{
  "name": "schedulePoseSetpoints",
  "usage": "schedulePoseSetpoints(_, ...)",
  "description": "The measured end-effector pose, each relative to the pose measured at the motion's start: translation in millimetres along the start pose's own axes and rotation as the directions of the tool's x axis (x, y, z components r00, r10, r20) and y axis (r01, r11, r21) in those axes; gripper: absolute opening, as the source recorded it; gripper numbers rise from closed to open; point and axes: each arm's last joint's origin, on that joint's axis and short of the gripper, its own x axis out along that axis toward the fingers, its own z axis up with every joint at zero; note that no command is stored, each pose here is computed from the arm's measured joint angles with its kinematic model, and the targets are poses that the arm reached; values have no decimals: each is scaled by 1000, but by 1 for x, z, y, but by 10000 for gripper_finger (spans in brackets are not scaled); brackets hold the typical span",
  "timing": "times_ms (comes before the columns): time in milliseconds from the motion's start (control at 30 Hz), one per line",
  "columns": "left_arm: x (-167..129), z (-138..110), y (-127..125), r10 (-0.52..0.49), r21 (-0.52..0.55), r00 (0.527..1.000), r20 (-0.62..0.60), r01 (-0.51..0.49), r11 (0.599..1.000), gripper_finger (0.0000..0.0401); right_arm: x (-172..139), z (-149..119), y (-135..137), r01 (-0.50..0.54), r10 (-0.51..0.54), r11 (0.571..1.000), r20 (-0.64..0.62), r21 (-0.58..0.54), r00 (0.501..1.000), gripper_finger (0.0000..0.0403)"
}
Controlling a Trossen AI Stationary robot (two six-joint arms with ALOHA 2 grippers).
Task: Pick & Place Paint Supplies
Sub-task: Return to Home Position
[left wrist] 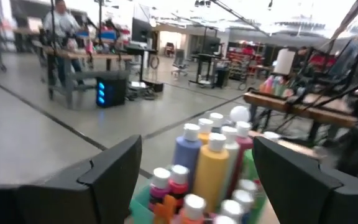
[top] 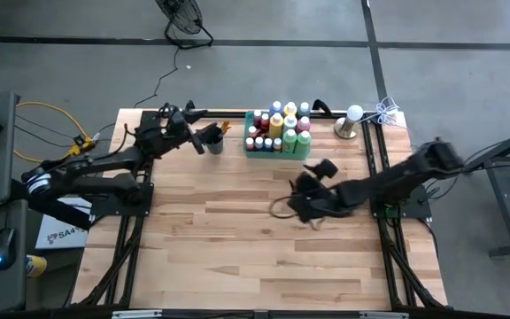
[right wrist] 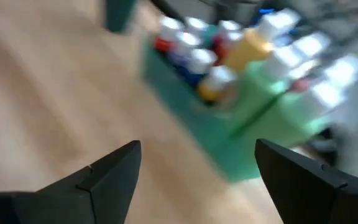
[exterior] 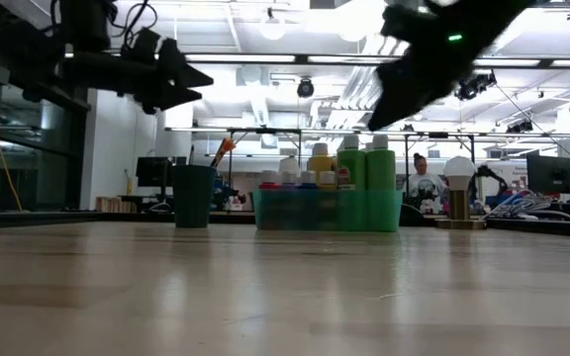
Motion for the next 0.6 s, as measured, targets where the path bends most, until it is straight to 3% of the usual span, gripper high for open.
schedulePoseSetpoints(67, -6, 3, -1, -3, -43, 1000, -19, 2, 999, 300, -11, -17, -9, -132, 126, 984, 58, 116, 990, 309)
schedulePoseSetpoints(133, -11, 5, -2, -23, -55, 998, -58, 19, 998, 301, -19, -31, -18, -314, 291, 926, 135, 211, 947, 309)
schedulePoseSetpoints(200, -17, 5, -7, -57, -60, 994, -93, 52, 997, 301, -27, -40, -26, -527, 467, 808, 260, 262, 845, 309)
schedulePoseSetpoints(267, -23, 7, -15, -102, -53, 989, -111, 97, 994, 301, -32, -49, -37, -677, 557, 700, 419, 228, 717, 308)
schedulePoseSetpoints(333, -30, 8, -25, -158, -42, 983, -95, 155, 987, 301, -37, -56, -52, -750, 554, 635, 568, 185, 608, 304)
schedulePoseSetpoints(433, -45, 7, -38, -245, -46, 969, -41, 243, 969, 301, -40, -74, -75, -793, 488, 589, 713, 156, 503, 300)
schedulePoseSetpoints(533, -63, 6, -45, -307, -62, 951, 33, 308, 949, 301, -39, -97, -90, -867, 517, 494, 782, 59, 347, 299)
schedulePoseSetpoints(600, -74, 1, -48, -336, -64, 940, 55, 340, 938, 301, -39, -99, -92, -893, 544, 449, 784, 28, 299, 299)
